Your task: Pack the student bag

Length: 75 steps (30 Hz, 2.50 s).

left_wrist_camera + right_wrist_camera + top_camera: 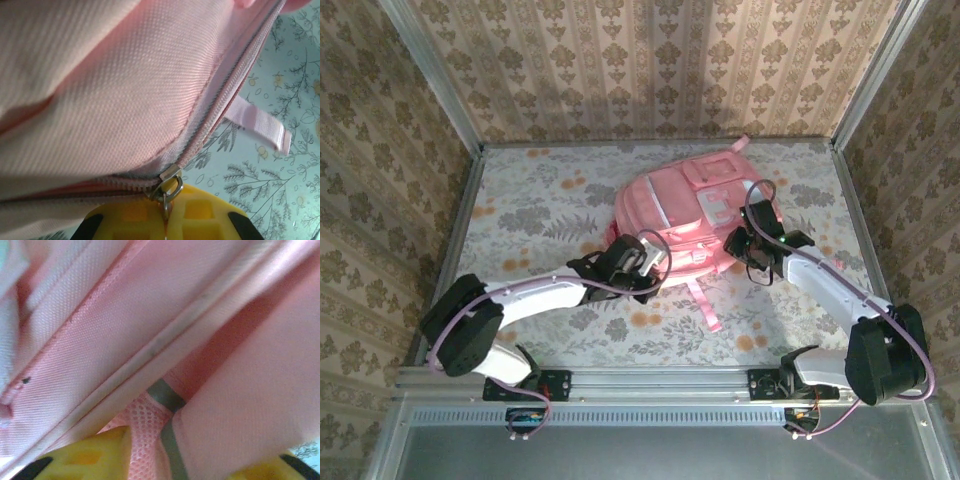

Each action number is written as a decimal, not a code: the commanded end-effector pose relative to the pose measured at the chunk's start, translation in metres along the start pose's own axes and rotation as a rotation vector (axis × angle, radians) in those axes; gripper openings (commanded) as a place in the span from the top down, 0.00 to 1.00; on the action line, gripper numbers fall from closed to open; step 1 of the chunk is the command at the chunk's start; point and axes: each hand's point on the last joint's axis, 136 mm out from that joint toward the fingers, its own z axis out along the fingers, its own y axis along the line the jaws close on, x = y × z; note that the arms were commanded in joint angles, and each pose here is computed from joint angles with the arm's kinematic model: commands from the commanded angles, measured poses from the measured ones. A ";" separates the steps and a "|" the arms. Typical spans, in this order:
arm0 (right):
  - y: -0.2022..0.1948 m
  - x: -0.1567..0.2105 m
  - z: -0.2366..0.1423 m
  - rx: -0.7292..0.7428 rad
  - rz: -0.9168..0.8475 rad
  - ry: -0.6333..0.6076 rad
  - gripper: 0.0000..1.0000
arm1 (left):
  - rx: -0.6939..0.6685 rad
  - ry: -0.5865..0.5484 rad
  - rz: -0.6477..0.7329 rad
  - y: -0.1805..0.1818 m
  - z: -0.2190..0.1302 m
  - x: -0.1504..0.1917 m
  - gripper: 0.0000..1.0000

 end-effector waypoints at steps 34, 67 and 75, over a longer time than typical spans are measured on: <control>0.041 0.068 -0.029 -0.611 0.616 0.019 0.51 | 0.225 -0.063 0.135 -0.096 0.014 -0.062 1.00; 0.013 0.056 -0.018 -0.404 0.320 -0.015 1.00 | 0.036 -0.058 -0.046 0.005 -0.015 -0.025 1.00; 0.011 0.051 -0.015 -0.370 0.207 0.017 1.00 | -0.050 -0.056 -0.135 0.045 -0.033 -0.008 1.00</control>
